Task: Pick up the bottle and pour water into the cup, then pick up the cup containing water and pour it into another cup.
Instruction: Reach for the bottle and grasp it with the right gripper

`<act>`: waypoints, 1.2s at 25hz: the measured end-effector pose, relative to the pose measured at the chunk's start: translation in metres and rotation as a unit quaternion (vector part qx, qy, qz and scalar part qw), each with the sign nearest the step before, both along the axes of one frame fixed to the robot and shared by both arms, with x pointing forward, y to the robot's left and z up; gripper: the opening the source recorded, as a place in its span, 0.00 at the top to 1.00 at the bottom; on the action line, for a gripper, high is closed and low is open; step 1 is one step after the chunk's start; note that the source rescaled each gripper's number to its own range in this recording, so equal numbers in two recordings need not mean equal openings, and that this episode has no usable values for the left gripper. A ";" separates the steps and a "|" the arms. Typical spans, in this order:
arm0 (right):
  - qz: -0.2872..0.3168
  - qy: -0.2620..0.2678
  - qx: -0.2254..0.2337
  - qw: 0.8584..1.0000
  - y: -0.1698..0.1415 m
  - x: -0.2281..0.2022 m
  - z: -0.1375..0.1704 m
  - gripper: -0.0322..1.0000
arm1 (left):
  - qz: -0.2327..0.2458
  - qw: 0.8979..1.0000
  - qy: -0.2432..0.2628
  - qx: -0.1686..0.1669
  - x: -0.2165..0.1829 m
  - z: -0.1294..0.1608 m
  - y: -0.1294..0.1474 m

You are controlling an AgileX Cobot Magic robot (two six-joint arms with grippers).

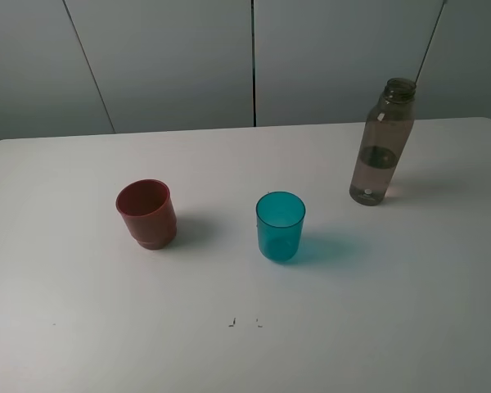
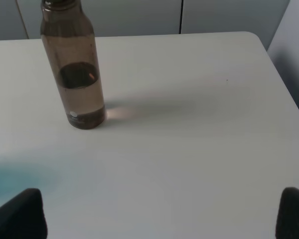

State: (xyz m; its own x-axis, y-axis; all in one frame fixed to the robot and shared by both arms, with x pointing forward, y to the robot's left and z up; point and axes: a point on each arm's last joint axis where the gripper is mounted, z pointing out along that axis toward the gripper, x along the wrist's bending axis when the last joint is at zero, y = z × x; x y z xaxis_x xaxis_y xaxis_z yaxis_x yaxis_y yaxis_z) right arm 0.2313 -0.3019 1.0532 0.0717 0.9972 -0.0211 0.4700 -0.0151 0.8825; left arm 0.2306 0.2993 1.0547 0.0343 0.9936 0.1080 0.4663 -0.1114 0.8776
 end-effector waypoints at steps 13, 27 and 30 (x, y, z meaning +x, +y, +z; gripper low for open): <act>0.000 0.000 0.000 1.000 0.000 0.000 0.000 0.00 | 0.000 1.000 0.000 0.000 0.000 0.000 0.000; 0.010 -0.003 0.013 1.000 0.001 0.034 0.046 0.00 | 0.001 1.000 0.000 -0.002 0.000 0.000 0.000; 0.010 0.008 0.013 1.000 0.001 0.054 0.050 0.00 | 0.000 1.000 0.000 -0.001 0.000 0.000 0.000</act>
